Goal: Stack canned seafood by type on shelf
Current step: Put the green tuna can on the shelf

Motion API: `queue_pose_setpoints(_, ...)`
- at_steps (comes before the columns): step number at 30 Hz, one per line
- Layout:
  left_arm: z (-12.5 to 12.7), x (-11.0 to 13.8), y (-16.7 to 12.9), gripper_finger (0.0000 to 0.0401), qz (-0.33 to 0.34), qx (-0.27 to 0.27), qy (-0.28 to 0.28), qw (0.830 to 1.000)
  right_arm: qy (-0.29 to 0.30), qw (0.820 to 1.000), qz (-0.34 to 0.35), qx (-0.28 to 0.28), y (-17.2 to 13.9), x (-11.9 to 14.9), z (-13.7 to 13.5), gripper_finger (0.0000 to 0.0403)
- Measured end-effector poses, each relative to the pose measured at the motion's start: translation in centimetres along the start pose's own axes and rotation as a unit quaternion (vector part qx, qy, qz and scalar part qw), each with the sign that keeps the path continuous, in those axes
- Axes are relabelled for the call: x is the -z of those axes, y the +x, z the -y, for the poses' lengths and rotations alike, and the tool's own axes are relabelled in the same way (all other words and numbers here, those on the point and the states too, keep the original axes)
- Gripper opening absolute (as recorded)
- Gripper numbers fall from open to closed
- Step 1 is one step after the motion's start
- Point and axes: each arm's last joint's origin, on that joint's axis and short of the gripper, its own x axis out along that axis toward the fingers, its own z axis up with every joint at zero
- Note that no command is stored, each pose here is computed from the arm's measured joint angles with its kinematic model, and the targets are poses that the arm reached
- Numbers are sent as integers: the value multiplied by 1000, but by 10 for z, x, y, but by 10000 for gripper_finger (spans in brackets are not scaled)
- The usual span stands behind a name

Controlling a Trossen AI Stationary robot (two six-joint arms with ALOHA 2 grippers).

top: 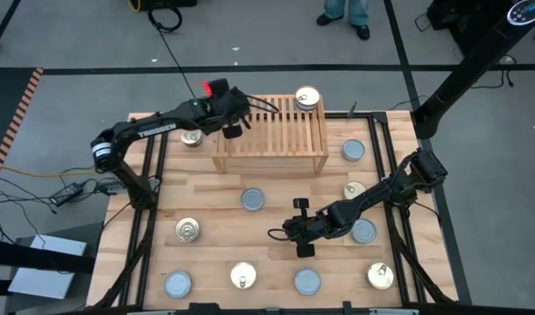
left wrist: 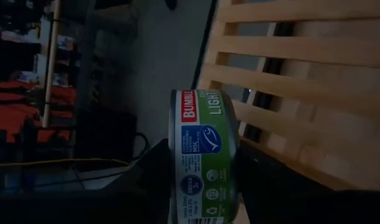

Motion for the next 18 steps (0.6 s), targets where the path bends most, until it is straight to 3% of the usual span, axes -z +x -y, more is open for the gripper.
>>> queue_pose_setpoints(5,6,-3,9,150,-18,-14,22,1000,1,1000,0,0,0,0,0,10)
queue_pose_setpoints(18,-3,4,18,150,-30,-6,13,999,-2,1000,-3,1,3,6,0,10)
